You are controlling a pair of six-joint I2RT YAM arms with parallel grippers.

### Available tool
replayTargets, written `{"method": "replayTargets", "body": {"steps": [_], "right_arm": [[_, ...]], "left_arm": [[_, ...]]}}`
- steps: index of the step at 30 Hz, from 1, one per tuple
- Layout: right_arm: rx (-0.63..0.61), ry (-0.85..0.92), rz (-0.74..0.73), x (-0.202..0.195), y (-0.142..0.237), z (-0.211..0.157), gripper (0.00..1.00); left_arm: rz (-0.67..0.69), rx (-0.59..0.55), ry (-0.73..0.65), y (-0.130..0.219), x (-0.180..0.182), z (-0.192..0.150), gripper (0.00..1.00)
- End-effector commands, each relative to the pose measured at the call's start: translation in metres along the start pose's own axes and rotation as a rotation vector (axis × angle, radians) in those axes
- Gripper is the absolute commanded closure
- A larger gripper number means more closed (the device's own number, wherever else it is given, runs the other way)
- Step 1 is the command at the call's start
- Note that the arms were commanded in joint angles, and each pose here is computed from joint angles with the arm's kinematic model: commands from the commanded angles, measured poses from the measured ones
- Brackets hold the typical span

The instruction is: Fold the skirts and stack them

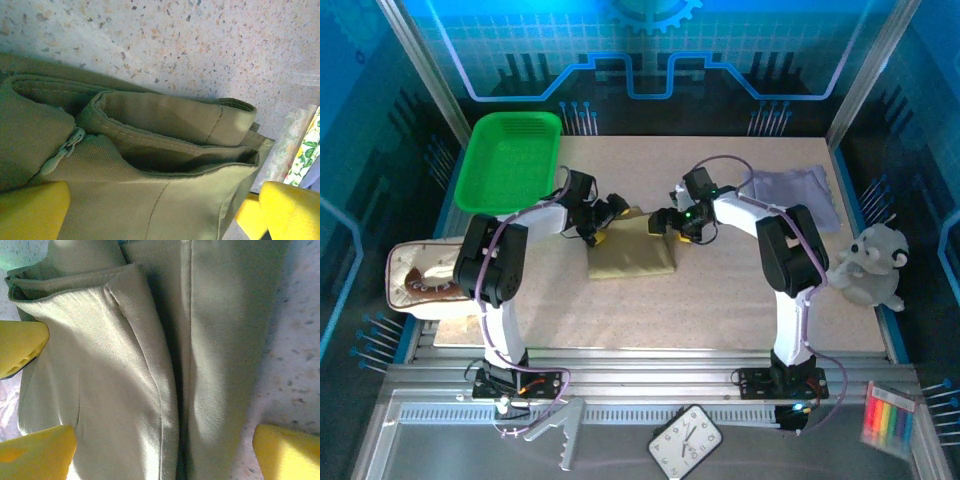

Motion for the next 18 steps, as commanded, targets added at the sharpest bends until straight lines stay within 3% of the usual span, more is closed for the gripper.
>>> {"method": "replayTargets", "body": {"steps": [1, 18], "right_arm": [[0.096, -0.093, 0.077, 0.003, -0.01, -0.009, 0.1], [0.113, -0.221, 0.214, -0.003, -0.04, -0.017, 0.29]], "left_arm": [[0.078, 0.038, 0.041, -0.01, 0.026, -0.009, 0.01], [0.078, 0.051, 0.055, -0.013, 0.032, -0.011, 0.01]]}}
Point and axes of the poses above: each hand's point on the last joint's axis, 136 mm out from that joint toward the fingers, its own y axis back along the fingers, its own x axis along the line the jaws close on, z = x × y, the point moved 7 cm from there along y, back along the fingers, and after that the axes turned 2 degrees about -y, right-handed, at the moved point
